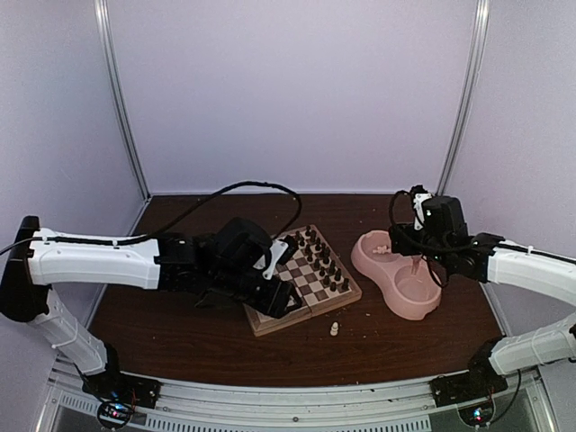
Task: Set up the chess pieces on the board
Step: Pick up the bishop at the center of the board.
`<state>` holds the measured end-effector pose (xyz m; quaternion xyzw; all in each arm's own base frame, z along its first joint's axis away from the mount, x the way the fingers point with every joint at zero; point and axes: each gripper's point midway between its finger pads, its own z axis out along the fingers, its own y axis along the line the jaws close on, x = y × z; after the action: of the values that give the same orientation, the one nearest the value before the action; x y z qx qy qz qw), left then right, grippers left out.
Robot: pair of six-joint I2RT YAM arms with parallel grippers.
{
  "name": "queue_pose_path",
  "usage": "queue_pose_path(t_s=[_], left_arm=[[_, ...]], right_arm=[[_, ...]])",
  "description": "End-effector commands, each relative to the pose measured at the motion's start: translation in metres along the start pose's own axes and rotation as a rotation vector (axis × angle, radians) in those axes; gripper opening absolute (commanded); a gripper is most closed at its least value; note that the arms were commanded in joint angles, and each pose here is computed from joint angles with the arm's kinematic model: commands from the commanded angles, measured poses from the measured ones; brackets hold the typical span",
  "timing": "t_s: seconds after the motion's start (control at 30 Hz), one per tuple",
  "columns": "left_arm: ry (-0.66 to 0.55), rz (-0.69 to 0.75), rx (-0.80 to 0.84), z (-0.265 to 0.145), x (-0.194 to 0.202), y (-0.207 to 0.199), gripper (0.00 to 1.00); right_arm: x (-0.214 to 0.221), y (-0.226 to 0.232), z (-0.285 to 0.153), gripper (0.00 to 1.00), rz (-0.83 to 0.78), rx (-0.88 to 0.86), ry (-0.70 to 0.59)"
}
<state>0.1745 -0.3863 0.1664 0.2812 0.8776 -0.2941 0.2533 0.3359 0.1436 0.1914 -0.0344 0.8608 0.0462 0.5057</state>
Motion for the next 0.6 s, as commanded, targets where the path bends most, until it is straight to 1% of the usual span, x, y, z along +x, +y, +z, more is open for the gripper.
queue_pose_path(t_s=[0.0,0.07,0.13,0.2,0.4,0.57], left_arm=[[-0.027,0.076,-0.026,0.018,-0.015,-0.023,0.55],[-0.013,0.094,-0.028,0.030,-0.016,-0.032,0.55],[-0.001,0.109,-0.030,0.042,-0.017,-0.040,0.55],[0.029,0.123,-0.035,0.058,-0.014,-0.044,0.55],[0.080,0.163,-0.040,0.095,-0.013,-0.063,0.55],[0.119,0.148,-0.092,0.114,-0.002,-0.059,0.54]], right_arm=[[0.003,-0.011,0.010,0.80,0.061,0.025,-0.076],[0.024,-0.013,0.016,0.78,0.053,0.016,-0.090],[0.032,-0.015,0.016,0.78,0.054,0.007,-0.128],[0.027,-0.016,0.013,0.78,0.063,-0.004,-0.163],[0.023,-0.022,0.006,0.78,0.052,0.018,-0.178],[0.024,-0.024,0.004,0.79,0.056,0.026,-0.192]])
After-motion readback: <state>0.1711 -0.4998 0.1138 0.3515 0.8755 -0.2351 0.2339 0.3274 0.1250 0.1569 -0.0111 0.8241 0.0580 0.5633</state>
